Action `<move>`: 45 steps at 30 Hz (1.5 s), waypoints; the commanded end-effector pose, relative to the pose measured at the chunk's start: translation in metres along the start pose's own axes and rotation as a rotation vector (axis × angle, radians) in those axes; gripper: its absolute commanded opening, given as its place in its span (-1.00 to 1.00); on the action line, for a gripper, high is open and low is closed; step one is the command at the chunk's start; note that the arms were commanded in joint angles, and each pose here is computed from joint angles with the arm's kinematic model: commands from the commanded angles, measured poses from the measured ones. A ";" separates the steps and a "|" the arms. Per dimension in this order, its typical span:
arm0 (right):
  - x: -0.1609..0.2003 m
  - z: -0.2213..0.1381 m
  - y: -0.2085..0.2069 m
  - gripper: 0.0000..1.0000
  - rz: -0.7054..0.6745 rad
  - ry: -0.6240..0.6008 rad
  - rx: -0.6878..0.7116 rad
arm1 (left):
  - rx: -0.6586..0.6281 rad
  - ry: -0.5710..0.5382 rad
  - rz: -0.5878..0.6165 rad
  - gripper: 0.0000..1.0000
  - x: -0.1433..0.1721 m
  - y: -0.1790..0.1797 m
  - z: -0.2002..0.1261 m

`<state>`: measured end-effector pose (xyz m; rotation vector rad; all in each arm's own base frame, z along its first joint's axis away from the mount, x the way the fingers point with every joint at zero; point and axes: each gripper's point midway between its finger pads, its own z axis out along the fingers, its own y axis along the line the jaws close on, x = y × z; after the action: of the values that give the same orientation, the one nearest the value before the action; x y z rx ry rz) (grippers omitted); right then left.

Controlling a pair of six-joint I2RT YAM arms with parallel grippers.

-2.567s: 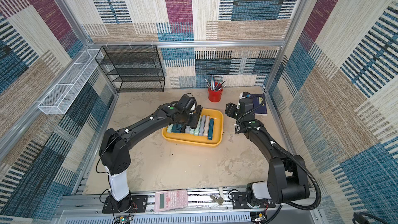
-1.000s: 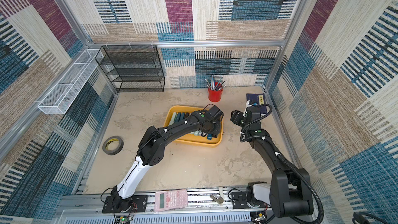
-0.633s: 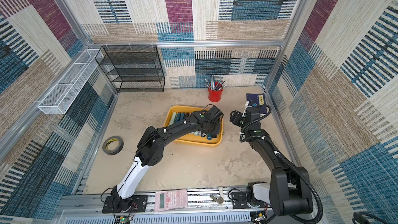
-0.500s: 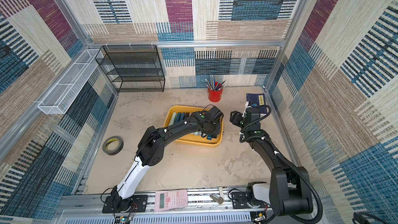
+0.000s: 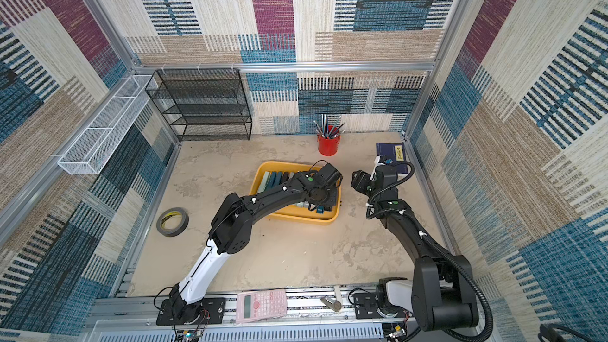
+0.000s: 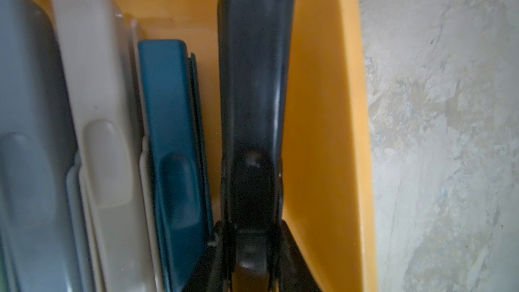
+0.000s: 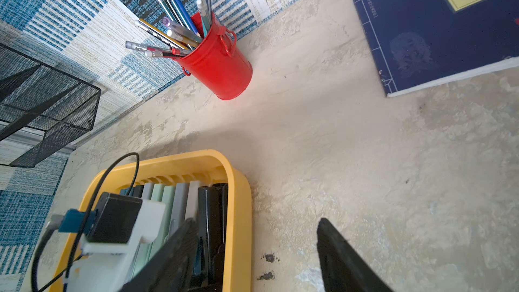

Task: Put the pruning pliers into the storage box
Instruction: Place the pruning pliers in the storage box.

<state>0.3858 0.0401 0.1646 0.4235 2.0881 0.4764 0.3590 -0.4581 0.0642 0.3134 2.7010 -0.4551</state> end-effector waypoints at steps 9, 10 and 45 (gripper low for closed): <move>-0.006 -0.002 0.005 0.38 0.003 -0.027 -0.025 | -0.019 -0.035 -0.003 -0.44 -0.009 0.003 -0.009; -0.006 -0.002 0.006 0.39 0.002 -0.028 -0.026 | -0.018 -0.038 -0.002 -0.43 -0.010 0.002 -0.011; -0.031 0.005 -0.019 0.46 -0.118 -0.145 0.131 | -0.308 -0.695 0.041 0.24 -0.092 0.183 -0.240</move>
<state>0.3953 0.0283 0.1615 0.3967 2.0834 0.3630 0.4023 -0.2681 0.2437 0.1649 2.1733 -0.2612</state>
